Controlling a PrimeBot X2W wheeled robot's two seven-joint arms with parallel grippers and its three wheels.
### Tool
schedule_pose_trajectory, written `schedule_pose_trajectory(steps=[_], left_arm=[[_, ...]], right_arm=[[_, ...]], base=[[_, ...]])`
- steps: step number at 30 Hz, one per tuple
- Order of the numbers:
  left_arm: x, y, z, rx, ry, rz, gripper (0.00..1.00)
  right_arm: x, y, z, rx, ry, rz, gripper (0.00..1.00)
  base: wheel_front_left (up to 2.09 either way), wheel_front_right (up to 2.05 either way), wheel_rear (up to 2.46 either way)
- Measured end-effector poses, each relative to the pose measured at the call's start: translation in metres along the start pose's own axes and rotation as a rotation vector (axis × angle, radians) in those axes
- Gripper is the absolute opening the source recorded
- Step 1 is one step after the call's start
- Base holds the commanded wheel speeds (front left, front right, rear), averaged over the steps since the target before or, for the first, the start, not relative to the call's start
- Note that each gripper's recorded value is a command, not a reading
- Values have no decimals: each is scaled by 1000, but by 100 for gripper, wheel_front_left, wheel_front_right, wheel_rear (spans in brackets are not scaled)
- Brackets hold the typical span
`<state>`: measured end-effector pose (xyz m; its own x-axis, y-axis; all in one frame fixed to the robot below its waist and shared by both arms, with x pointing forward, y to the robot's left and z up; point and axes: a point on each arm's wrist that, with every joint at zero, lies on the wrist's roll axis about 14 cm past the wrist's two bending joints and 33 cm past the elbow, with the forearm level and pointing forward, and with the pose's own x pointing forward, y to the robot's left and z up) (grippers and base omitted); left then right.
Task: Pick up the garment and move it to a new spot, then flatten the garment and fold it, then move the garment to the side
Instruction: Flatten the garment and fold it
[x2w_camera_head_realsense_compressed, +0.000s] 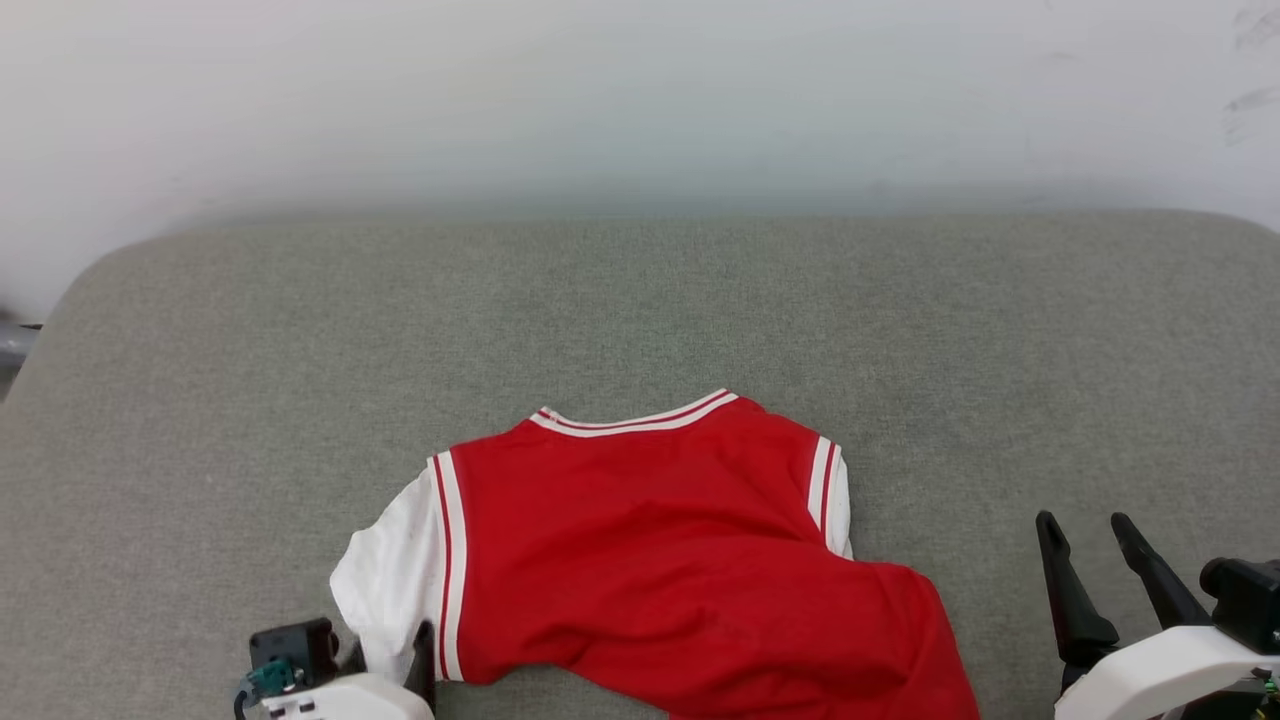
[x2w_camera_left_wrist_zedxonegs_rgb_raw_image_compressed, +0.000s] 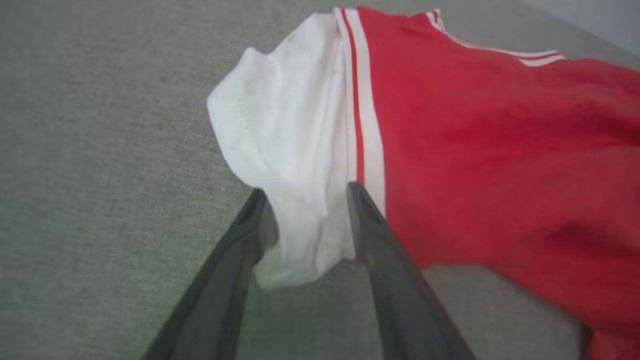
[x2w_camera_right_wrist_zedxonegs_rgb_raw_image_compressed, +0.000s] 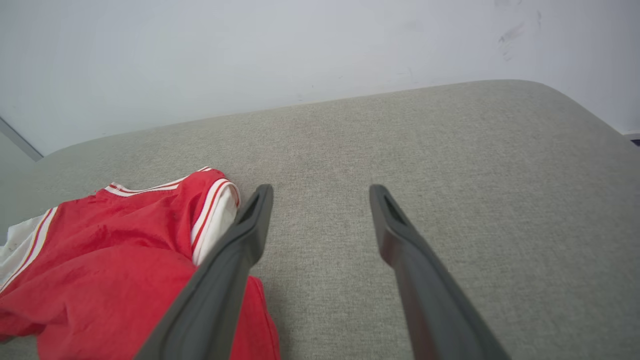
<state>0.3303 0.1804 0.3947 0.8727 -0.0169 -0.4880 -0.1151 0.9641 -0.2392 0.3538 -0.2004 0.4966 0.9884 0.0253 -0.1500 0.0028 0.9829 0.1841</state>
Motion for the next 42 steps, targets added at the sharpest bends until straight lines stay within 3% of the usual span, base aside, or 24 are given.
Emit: schedule_pose_trajectory(steps=[7,14,17,22,24,25,32,42], left_arm=[[-5,-16,71,110,-338,-67,100],[-21,-26,114,147,-509,-91,100],[-27,-22,119,152,-537,-80,100],[-35,-16,126,156,-576,-54,100],[-36,-13,128,155,-588,-45,100],[-37,-11,131,151,-599,-32,100],[-30,-5,130,130,-594,-3,100],[-14,11,121,109,-555,48,100]], right_arm=[[-7,-6,2,25,11,-14,100],[-12,-15,-37,83,202,-37,100],[-10,-12,-54,71,319,-13,100],[15,6,-52,21,415,81,100],[26,18,-53,-3,450,128,100],[44,40,-55,-52,496,209,100],[72,77,-83,-164,649,356,100],[66,94,-148,-163,919,449,100]], base=[[0,0,0],[0,0,0],[0,0,0],[0,0,0],[0,0,0],[0,0,0],[0,0,0],[0,0,0]])
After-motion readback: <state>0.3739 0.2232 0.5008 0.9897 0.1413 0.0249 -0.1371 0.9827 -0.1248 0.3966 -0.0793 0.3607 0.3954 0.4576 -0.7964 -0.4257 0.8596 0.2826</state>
